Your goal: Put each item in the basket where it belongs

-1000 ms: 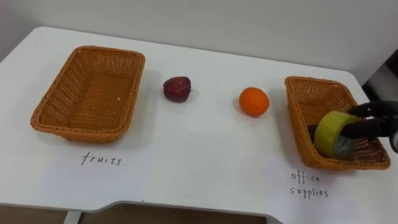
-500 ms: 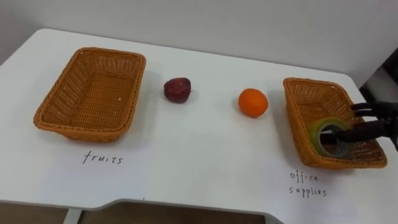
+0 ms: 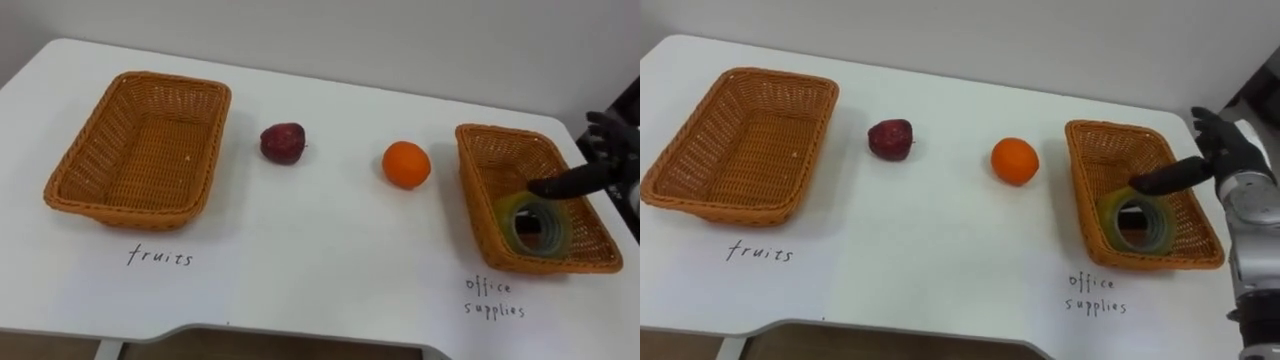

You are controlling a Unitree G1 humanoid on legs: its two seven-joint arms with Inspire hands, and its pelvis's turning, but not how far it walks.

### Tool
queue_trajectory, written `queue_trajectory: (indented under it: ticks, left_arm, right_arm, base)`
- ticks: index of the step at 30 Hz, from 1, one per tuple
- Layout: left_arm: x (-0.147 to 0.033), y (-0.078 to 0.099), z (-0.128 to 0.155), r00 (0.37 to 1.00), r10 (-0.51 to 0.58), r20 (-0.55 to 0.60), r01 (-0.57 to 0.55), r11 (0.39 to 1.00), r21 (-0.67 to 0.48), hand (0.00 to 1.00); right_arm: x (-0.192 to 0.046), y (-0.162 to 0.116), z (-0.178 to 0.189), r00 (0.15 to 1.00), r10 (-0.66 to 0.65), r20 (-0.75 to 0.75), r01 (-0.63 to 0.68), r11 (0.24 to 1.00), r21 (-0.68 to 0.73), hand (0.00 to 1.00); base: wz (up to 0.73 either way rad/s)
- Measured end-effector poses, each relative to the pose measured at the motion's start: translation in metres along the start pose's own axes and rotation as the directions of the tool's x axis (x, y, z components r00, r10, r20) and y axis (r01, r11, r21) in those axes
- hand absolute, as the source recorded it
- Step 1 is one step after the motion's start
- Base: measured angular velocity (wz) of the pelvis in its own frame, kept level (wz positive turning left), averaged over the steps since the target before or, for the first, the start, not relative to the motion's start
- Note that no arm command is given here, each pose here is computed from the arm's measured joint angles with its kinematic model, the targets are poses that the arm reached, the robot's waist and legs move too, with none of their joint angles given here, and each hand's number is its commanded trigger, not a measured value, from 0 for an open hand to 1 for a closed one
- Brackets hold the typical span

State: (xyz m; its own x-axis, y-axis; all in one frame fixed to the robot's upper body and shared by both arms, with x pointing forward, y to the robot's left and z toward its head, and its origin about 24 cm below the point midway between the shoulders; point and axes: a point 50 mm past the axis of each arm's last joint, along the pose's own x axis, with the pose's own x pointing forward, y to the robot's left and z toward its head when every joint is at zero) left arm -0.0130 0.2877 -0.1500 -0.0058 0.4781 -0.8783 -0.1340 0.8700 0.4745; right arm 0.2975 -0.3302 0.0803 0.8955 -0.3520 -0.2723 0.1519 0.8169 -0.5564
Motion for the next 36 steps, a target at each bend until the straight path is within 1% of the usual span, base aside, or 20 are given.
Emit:
queue_trajectory:
  ticks: [5,11,22,26,31,36]
  left_arm:
    - [0.000,-0.003,0.003,1.000,-0.007,0.008,0.007,1.000,-0.003,0.00]
    - [-0.001,-0.008,0.001,1.000,-0.016,0.015,0.017,1.000,-0.006,0.00]
    - [-0.001,-0.007,-0.007,1.000,-0.012,-0.005,0.012,1.000,0.000,0.00]
    - [-0.001,-0.006,-0.005,1.000,-0.007,0.002,0.007,1.000,0.000,0.00]
    - [-0.001,-0.006,0.003,1.000,-0.006,0.024,0.006,1.000,-0.003,0.00]
    - [-0.001,-0.007,0.006,0.999,-0.010,0.037,0.008,0.999,0.036,0.00]
  right_arm:
    - [-0.012,-0.006,0.043,0.982,-0.040,0.187,0.050,0.997,-0.051,0.00]
    - [-0.022,-0.008,0.069,0.949,-0.056,0.310,0.076,0.996,-0.052,0.00]
    - [-0.035,-0.009,0.096,0.904,-0.071,0.421,0.118,0.989,-0.088,0.00]
    - [-0.035,0.001,0.104,0.896,-0.038,0.443,0.111,0.984,-0.140,0.00]
    - [-0.037,0.008,0.108,0.890,0.005,0.456,0.079,0.983,-0.165,0.00]
    - [-0.037,0.020,0.119,0.874,0.060,0.482,0.043,0.979,-0.201,0.00]
  base:
    - [0.00]
    - [0.00]
    - [0.00]
    - [0.00]
    - [0.00]
    - [0.01]
